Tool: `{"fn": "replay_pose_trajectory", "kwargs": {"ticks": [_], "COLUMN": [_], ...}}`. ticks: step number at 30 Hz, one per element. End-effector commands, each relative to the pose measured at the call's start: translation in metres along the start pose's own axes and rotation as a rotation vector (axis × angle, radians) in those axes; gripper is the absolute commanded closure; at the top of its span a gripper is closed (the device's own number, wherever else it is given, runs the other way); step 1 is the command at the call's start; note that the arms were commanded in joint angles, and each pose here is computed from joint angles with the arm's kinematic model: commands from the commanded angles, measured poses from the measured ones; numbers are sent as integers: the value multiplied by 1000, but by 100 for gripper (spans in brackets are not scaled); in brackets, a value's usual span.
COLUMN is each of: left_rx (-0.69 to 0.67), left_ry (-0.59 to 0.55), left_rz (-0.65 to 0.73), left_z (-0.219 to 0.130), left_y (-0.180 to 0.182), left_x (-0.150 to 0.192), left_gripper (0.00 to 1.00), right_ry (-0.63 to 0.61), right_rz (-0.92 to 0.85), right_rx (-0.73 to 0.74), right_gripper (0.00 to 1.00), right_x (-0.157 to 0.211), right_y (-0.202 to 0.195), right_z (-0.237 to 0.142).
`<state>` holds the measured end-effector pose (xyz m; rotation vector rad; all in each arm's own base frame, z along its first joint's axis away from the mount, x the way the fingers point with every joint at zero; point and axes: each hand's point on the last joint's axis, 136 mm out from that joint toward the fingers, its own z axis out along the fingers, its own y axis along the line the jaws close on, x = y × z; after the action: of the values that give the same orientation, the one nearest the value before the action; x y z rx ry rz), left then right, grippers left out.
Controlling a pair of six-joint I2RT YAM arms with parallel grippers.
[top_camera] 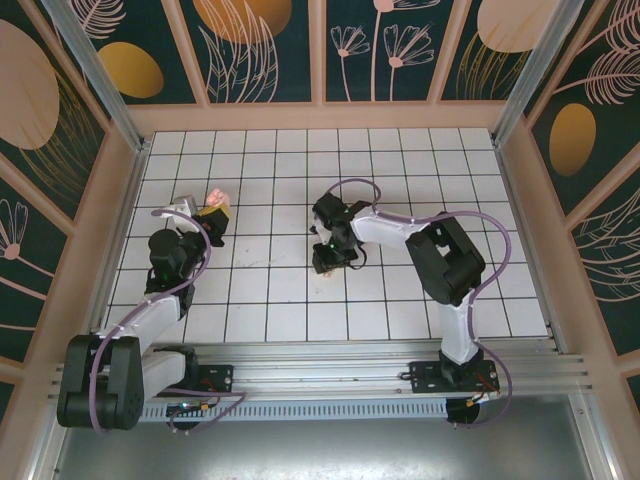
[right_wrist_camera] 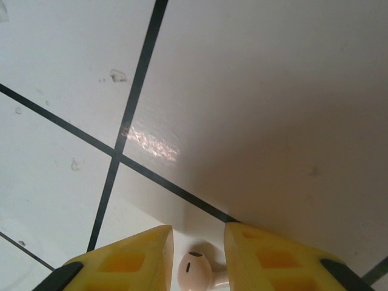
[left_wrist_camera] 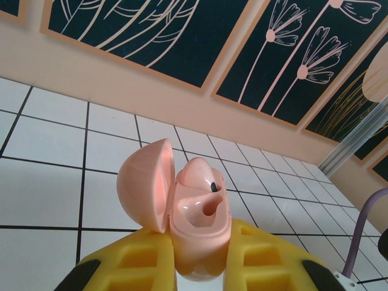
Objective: Insert wireless bluetooth earbuds into charging case
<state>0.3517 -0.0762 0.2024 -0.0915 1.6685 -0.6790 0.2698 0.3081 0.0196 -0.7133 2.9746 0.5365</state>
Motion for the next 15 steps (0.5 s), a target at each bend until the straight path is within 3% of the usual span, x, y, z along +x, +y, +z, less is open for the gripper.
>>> {"fn": "replay_pose_trajectory", "kwargs": {"ticks": [1,12,15], "left_rx": [2,10,8], "left_ry": [-23,-18,-19], "left_rz": [18,12,15], "left_z": [-3,-2,-2], "left_y": [-2,-3,-3], "left_x": [-6,-4,-5], "left_gripper": [88,88,88], "right_ry": [81,106,94], "right_rz": [33,34,25], "right_rx": [25,-16,37], "right_gripper": [71,72,67], "right_x": [30,34,29], "right_y": [-4,15,8], "right_z": [-6,-24,-29]}}
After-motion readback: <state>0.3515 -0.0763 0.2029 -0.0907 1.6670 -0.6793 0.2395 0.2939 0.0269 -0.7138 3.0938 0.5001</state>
